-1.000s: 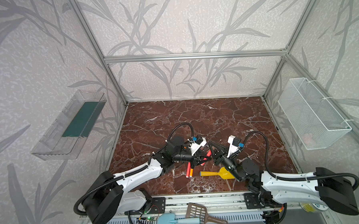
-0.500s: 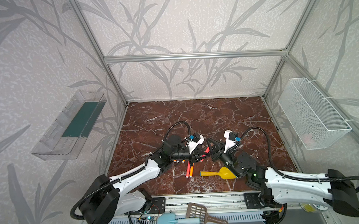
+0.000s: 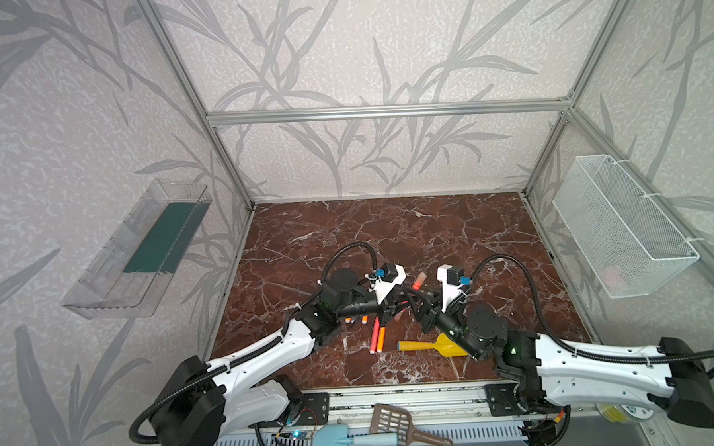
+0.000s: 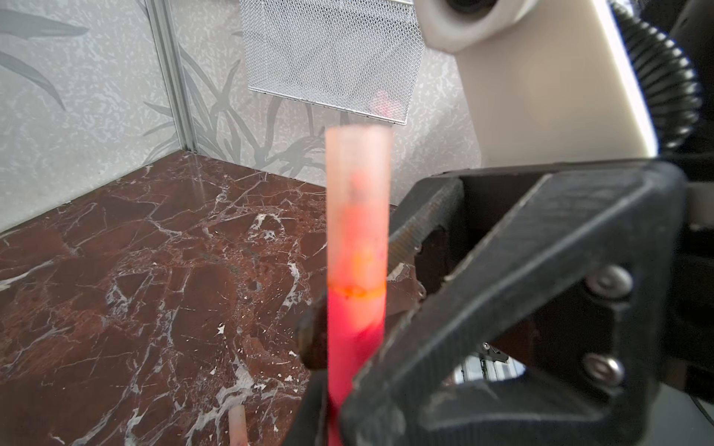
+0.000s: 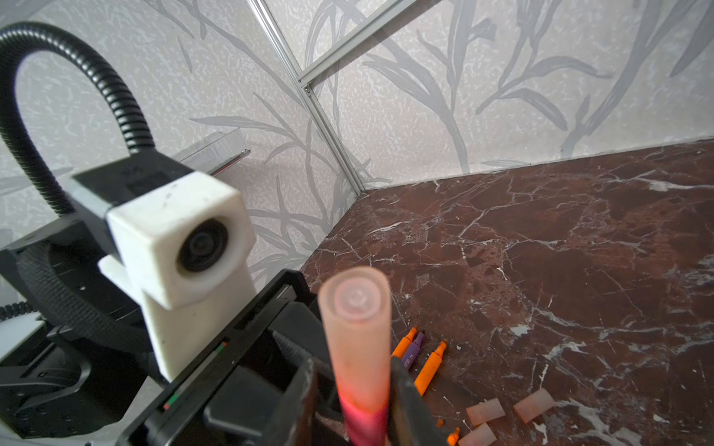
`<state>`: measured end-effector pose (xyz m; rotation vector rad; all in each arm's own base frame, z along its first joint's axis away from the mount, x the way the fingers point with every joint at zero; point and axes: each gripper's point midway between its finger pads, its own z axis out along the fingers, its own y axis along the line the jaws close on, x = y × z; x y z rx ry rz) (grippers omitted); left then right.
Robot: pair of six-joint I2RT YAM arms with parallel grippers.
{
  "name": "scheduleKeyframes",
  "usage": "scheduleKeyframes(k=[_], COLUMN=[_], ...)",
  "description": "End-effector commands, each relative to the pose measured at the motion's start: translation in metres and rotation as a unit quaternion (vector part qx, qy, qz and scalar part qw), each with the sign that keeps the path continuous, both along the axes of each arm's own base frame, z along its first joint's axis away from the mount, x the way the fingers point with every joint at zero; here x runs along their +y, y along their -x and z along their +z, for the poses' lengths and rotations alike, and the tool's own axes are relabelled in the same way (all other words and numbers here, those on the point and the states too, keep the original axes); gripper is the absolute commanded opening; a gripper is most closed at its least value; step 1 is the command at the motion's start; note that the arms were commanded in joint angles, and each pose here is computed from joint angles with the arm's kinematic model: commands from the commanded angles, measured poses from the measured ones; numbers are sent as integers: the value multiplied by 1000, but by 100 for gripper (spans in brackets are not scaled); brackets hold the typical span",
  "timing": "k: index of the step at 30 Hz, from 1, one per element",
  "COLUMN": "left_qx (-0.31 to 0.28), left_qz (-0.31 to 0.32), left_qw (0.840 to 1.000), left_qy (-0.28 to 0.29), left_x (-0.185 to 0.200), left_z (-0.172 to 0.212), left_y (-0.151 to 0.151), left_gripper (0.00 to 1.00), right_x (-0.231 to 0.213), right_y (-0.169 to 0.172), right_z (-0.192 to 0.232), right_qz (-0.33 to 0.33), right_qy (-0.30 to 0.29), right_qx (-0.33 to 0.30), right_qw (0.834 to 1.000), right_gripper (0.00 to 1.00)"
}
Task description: Insert the pens into the pen caps
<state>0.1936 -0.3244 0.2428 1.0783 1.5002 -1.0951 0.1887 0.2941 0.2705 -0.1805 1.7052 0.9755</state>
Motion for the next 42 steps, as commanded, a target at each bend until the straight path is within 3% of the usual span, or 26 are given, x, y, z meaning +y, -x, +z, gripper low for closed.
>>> scheduleKeyframes(k=[1, 3, 6, 10, 16, 20, 25, 31, 36, 42], left_qx=[-76, -77, -79, -80, -86, -82, -51, -28, -23, -25], left_qz=[10, 3, 2, 1, 44, 119, 202, 264, 277, 282], left_qw=[995, 995, 995, 995, 995, 989, 978, 964, 960, 959], left_qy=[57, 58, 60, 54, 28, 12, 24, 11, 8, 7], left_x=[-2, -2, -2, -2, -2, 6, 24, 34, 35, 38], left_z=[54, 55, 56, 53, 42, 34, 33, 24, 21, 20], left_y=[-4, -1, 1, 0, -19, -52, -93, -124, -132, -132], left_gripper=[0, 0, 0, 1, 52, 65, 76, 79, 79, 81], right_x=[12, 11, 9, -8, -82, -145, -185, -191, -189, -186], right_y=[12, 10, 6, -3, -33, -49, -60, -70, -79, -89], right_z=[-14, -13, -13, -21, -56, -99, -148, -175, -207, -236], right_qz=[38, 34, 25, -11, -137, -226, -255, -248, -243, -225], right_qy=[46, 48, 49, 59, 124, 166, 217, 307, 378, 420], right_qx=[5, 3, 5, 13, 68, 150, 249, 319, 374, 412], right_qw=[998, 998, 998, 998, 980, 948, 909, 862, 811, 777], right_gripper=[32, 30, 17, 10, 5, 4, 1, 0, 0, 0])
